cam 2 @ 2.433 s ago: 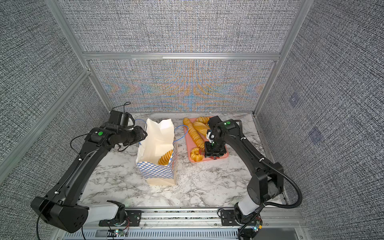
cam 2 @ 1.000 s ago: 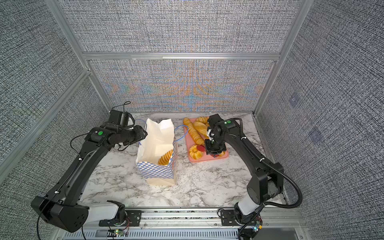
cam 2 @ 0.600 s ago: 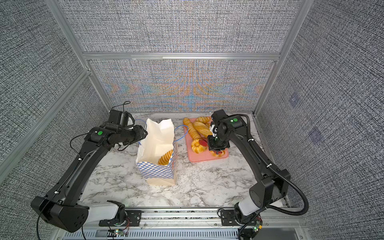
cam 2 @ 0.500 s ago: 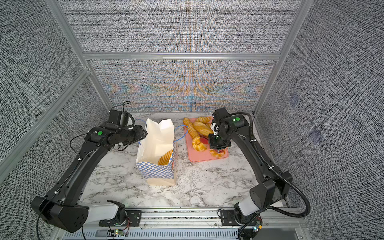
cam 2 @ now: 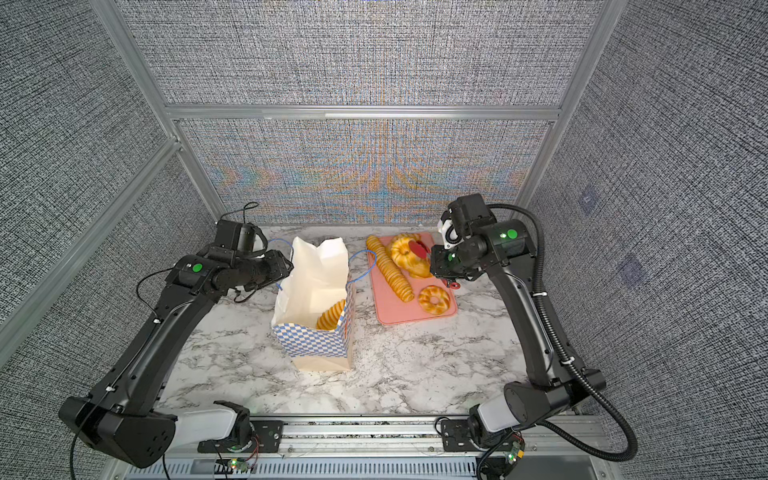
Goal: Place the fake bread into the paper bag
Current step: 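Lift the bundt-shaped roll in the tongs toward the paper bag with the right gripper, then lower the bundt-shaped roll into the bag and open the tongs with the right gripper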
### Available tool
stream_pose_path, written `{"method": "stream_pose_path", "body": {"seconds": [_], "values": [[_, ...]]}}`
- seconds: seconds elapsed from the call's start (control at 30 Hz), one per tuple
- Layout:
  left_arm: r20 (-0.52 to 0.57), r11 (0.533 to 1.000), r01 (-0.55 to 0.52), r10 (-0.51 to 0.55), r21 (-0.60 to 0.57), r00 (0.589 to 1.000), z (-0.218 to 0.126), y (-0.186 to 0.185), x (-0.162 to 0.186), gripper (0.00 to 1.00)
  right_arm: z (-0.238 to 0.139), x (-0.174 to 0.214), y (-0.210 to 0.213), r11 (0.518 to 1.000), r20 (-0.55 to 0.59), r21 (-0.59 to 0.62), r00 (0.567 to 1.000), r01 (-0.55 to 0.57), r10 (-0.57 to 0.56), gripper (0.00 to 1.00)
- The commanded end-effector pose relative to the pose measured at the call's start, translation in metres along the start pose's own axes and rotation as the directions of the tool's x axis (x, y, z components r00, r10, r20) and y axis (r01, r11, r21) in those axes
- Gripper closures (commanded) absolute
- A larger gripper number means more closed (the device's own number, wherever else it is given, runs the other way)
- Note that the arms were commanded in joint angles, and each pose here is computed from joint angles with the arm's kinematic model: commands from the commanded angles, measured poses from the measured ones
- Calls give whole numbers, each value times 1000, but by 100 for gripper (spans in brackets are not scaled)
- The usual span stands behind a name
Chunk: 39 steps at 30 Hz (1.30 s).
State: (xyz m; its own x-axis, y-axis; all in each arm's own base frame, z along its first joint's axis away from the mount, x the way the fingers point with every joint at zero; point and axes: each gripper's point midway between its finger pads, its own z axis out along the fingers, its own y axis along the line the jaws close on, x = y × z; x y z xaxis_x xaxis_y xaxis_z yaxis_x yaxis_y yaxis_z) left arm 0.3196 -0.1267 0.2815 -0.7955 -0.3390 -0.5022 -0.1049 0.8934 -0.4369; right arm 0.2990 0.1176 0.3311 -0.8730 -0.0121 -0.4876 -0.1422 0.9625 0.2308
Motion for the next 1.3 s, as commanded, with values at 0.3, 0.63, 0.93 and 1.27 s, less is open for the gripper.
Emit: {"method": "stream_pose_path", "body": {"seconds": [0.3, 0.63, 0.93, 1.27], "values": [[25, 1000, 14, -14, 12, 1000, -7, 0, -2, 49, -68, -45, 46, 976, 227, -213, 974, 52, -2, 80], [20, 1000, 25, -25, 13, 999, -7, 0, 0, 50, -101, -45, 102, 873, 304, -449, 951, 190, -51, 80], [26, 999, 35, -35, 13, 999, -11, 2, 2, 50, -101, -31, 131, 820, 284, -510, 951, 258, -122, 80], [41, 999, 45, -45, 4, 998, -18, 6, 4, 50, -84, -2, 154, 794, 210, -519, 948, 316, -240, 80]]}}
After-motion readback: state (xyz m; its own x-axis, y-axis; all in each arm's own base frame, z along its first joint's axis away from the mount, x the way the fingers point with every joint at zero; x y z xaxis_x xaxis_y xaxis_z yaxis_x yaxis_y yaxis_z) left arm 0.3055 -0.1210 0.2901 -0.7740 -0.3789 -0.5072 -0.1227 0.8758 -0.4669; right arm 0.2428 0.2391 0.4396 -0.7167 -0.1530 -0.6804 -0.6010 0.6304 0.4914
